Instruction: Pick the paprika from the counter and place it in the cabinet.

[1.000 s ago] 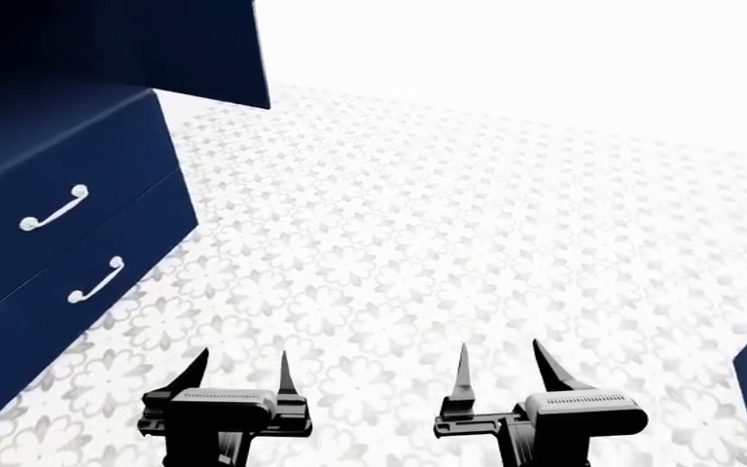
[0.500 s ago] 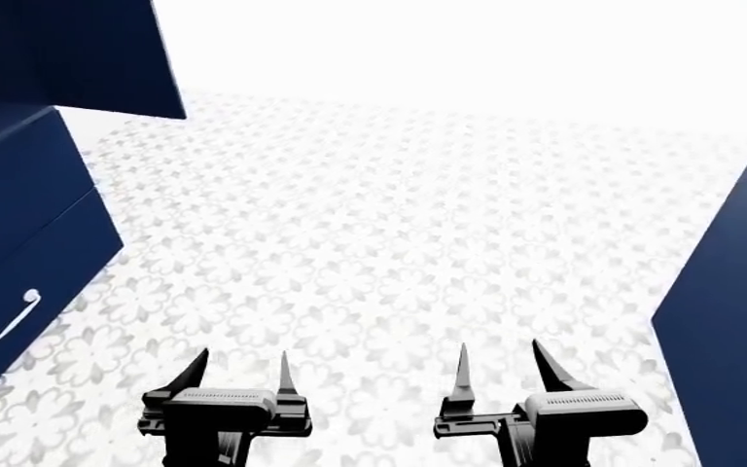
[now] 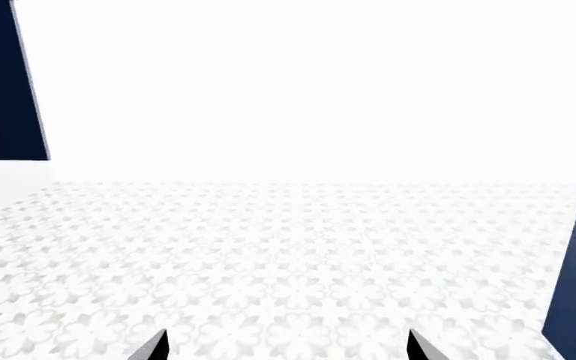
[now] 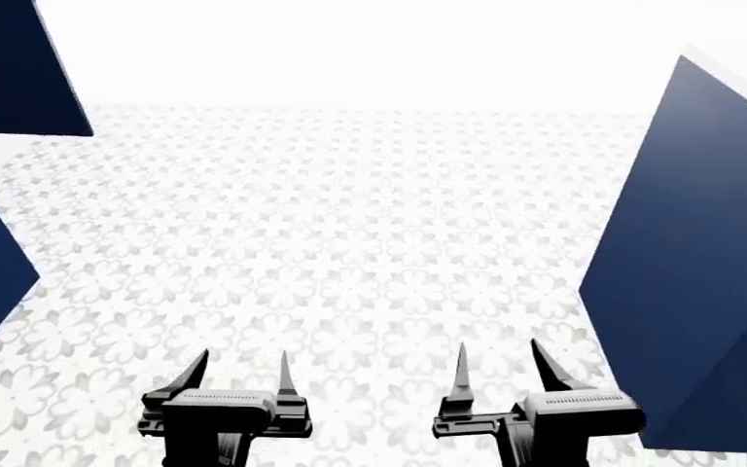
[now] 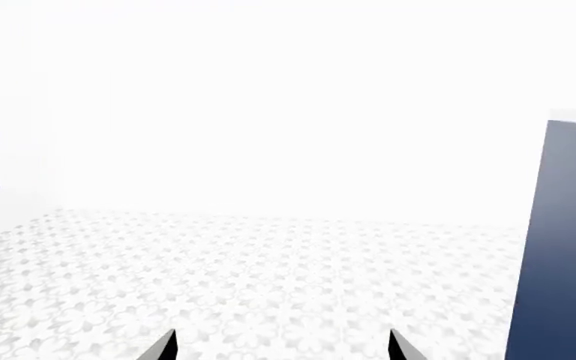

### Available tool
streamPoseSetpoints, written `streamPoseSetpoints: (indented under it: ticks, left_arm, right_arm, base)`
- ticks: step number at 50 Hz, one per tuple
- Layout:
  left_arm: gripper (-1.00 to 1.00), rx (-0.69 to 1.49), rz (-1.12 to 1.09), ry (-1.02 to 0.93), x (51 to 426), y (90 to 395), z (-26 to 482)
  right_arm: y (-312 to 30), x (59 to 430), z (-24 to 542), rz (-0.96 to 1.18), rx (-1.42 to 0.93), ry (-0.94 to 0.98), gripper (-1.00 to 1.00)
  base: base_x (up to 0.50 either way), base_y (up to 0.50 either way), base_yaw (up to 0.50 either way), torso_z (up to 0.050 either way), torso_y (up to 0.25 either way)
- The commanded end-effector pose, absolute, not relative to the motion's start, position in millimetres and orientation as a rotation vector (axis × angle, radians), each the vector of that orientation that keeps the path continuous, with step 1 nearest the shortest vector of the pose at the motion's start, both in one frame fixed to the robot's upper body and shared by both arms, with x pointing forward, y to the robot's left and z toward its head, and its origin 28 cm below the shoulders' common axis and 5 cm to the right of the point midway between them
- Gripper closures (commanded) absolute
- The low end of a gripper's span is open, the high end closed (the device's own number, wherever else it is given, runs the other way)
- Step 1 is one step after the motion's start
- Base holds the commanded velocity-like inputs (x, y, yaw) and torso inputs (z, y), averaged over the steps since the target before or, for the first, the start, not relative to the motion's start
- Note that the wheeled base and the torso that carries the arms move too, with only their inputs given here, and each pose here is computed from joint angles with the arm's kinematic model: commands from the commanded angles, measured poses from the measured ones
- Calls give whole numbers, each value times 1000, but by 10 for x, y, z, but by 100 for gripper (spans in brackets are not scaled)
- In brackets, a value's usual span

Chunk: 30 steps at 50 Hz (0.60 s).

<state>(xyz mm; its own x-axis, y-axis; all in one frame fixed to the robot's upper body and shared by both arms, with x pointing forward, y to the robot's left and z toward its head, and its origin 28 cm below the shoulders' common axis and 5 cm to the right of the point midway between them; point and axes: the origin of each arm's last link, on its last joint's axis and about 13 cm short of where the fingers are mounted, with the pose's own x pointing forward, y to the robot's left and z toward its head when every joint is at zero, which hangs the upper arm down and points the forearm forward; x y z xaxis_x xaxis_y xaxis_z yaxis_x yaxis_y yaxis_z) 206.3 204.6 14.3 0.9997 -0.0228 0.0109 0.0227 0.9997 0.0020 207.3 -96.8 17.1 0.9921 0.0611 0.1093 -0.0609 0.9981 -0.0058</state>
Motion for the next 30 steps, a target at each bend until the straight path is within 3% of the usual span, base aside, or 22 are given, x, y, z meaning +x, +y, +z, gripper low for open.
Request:
streamPoseSetpoints:
  ticks: [1, 13, 23, 30]
  left_arm:
    - [-100, 1, -23, -11, 2060, 2047, 145]
    - [-100, -1, -22, -11, 2061, 2049, 147]
    - [-100, -1, -22, -12, 2062, 2050, 148]
    - [-100, 0, -23, -13, 2058, 2048, 148]
  right_arm:
    - [-965, 2075, 169, 62, -2, -110, -100]
    - [-955, 2061, 176, 69, 0, -108, -100]
    - [-935, 2055, 172, 80, -26, -90, -100]
    - [-944, 2062, 175, 78, -15, -92, -100]
  base:
    - [0, 0, -500, 0, 0]
    - [0, 0, -472, 0, 0]
    - [0, 0, 0, 0, 0]
    - [-442, -39, 0, 0, 0]
